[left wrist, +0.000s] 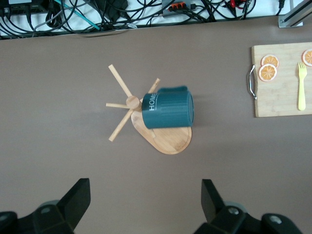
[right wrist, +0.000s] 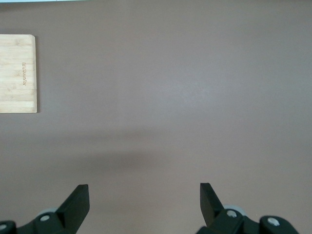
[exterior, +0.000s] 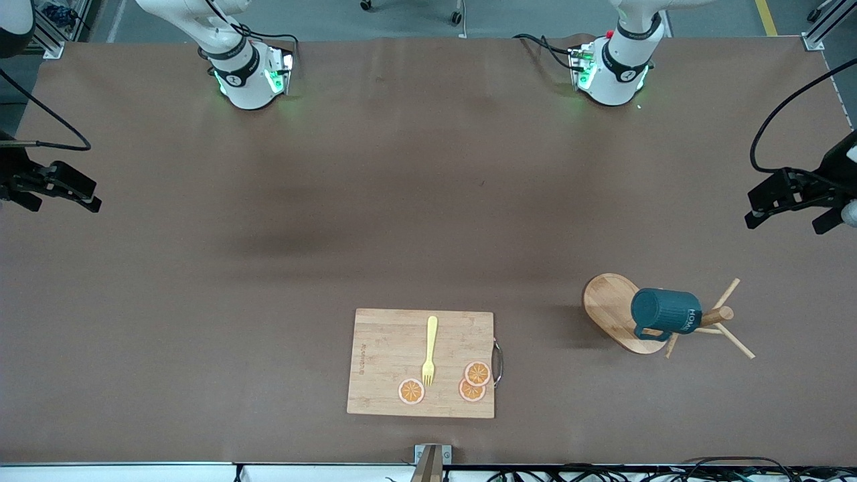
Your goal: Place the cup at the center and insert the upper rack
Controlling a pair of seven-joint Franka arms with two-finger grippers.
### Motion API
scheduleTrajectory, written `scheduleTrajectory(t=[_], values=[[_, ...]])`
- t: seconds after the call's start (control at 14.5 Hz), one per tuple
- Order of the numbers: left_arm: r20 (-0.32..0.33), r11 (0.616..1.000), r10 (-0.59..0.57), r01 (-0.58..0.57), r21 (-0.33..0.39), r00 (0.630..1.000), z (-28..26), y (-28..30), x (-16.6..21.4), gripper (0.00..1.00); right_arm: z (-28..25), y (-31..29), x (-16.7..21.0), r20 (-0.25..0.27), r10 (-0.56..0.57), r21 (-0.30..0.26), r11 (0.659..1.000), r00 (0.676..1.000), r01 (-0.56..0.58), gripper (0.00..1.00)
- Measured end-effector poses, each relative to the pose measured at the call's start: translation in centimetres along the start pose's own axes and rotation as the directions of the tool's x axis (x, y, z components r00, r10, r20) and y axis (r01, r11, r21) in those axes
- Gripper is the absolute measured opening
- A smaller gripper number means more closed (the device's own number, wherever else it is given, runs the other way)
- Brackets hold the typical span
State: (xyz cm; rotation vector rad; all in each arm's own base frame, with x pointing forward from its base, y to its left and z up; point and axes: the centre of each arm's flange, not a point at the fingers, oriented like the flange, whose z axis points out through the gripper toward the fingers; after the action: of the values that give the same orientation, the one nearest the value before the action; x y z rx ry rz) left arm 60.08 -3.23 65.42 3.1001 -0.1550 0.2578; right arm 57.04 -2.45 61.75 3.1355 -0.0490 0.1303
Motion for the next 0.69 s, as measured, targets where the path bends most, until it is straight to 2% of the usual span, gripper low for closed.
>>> scheduleTrajectory(t=[0.41,0.69], values=[[0.039,1.0,0.006,-0.007,0.004,0.999,-3.5,0.6,-2.8,1.0,0.4,0.0,0.1,0.007,0.0,0.0,1.0,1.0,0.0,1.0],[0.076,1.0,0.017,-0.017,0.0,0.997,-3.2,0.6,-3.5,1.0,0.6,0.0,0.2,0.012,0.0,0.0,1.0,1.0,0.0,1.0]])
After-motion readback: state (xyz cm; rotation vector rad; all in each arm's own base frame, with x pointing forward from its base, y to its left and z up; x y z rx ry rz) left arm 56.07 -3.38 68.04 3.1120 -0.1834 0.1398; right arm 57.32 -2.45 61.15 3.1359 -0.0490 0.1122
